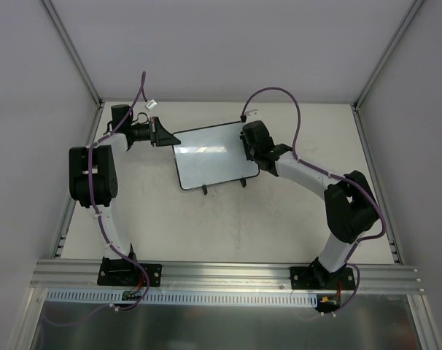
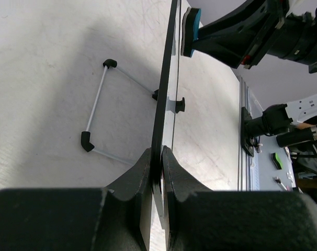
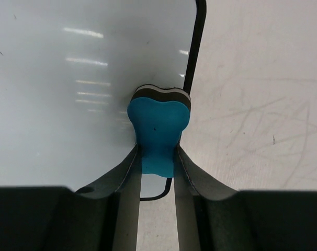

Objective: Erase the whiteboard

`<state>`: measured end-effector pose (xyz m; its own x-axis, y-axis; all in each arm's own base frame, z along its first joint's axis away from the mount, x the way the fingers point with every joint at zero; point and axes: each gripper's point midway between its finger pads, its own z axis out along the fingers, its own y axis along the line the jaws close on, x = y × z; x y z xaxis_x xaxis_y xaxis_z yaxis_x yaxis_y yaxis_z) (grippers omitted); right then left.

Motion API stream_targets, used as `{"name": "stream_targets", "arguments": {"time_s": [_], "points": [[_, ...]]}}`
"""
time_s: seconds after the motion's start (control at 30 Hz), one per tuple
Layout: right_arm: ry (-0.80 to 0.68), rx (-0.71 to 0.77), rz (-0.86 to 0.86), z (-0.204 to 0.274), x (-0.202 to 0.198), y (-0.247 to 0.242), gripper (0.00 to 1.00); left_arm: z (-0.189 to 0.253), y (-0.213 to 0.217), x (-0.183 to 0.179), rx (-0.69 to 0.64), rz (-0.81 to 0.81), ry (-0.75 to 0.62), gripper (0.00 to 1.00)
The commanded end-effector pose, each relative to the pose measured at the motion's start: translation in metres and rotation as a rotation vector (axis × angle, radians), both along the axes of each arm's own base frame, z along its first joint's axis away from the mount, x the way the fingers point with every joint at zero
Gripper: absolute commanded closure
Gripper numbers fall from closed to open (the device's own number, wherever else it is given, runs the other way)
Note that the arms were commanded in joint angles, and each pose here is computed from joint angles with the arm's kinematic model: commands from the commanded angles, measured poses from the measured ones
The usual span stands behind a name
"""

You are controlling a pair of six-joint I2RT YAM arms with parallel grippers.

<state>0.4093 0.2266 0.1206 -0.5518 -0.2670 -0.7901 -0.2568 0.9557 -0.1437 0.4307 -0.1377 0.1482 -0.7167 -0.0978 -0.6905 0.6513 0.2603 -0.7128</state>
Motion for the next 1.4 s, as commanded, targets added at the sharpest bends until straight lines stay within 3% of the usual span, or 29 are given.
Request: {"name": "stream_targets", "arguments": {"time_s": [0.0, 0.7, 0.93, 1.37], "points": [[-0.082, 0.028, 0.003, 0.041, 0.013, 0.005, 0.99, 0.02, -0.003, 0.006, 0.031, -0.016, -0.168, 1.0], [-0.048, 0.089, 0.036, 0.04, 0.006, 0.016, 1.0, 0.02, -0.003, 0.007, 0.031, -0.016, -0.166, 1.0], [0.053, 0.12, -0.005, 0.035, -0.047, -0.006, 1.0, 0.019, -0.003, 0.006, 0.032, -0.015, -0.167, 1.0], [0.379, 0.031, -0.041, -0.068, -0.182, -0.048, 0.99, 0.023, -0.001, 0.005, 0.024, -0.023, -0.174, 1.0]]}}
